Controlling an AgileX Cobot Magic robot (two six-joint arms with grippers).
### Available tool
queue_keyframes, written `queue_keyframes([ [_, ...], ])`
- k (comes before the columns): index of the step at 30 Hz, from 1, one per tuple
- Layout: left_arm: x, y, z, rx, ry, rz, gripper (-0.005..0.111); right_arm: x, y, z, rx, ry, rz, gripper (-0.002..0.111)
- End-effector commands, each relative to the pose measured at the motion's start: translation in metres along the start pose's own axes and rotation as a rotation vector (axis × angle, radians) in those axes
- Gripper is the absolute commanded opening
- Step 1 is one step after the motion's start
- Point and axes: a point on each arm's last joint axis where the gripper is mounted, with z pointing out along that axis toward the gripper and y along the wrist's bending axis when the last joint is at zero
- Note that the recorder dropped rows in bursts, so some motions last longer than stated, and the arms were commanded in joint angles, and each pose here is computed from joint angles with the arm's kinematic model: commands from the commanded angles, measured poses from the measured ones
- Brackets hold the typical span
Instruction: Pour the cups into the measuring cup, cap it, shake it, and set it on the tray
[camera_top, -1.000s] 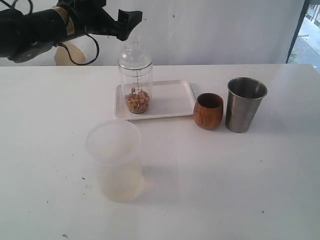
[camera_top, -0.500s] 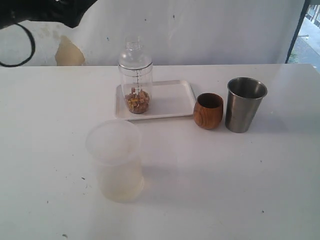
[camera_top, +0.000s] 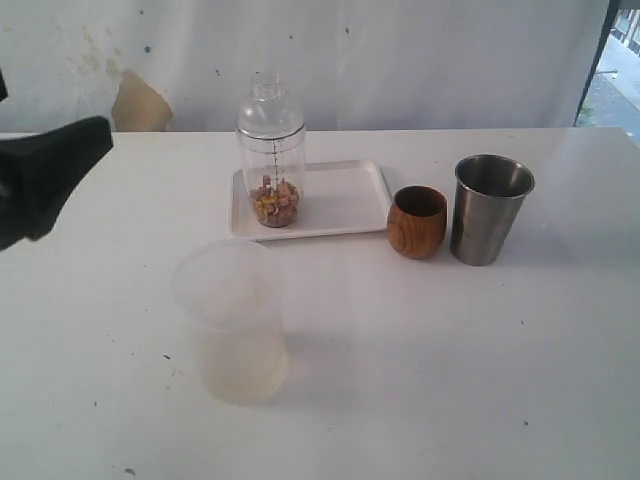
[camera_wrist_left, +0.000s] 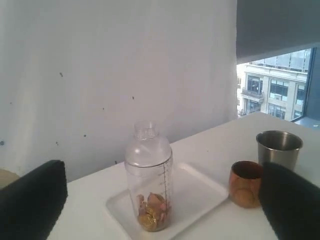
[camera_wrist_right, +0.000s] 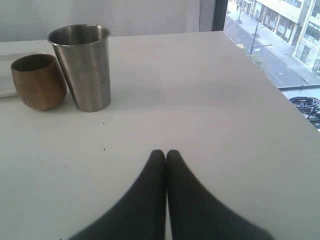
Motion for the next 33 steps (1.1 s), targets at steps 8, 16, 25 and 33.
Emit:
queue_keyframes([
  [8, 0.039, -0.026, -0.067, -0.002, -0.084, -0.050, 0.105, 0.000, 0.000, 0.000, -0.004, -0.008, -0.010, 0.000],
  [16, 0.053, -0.029, -0.072, 0.005, -0.063, -0.060, 0.105, 0.000, 0.000, 0.000, -0.004, -0.008, -0.010, 0.000],
  [25, 0.054, -0.029, -0.072, 0.005, -0.062, -0.058, 0.105, 0.000, 0.000, 0.000, -0.004, -0.008, -0.010, 0.000],
  [33, 0.043, 0.000, -0.078, -0.240, -0.307, -0.768, 0.105, 0.000, 0.000, 0.000, -0.004, -0.008, -0.010, 0.000],
])
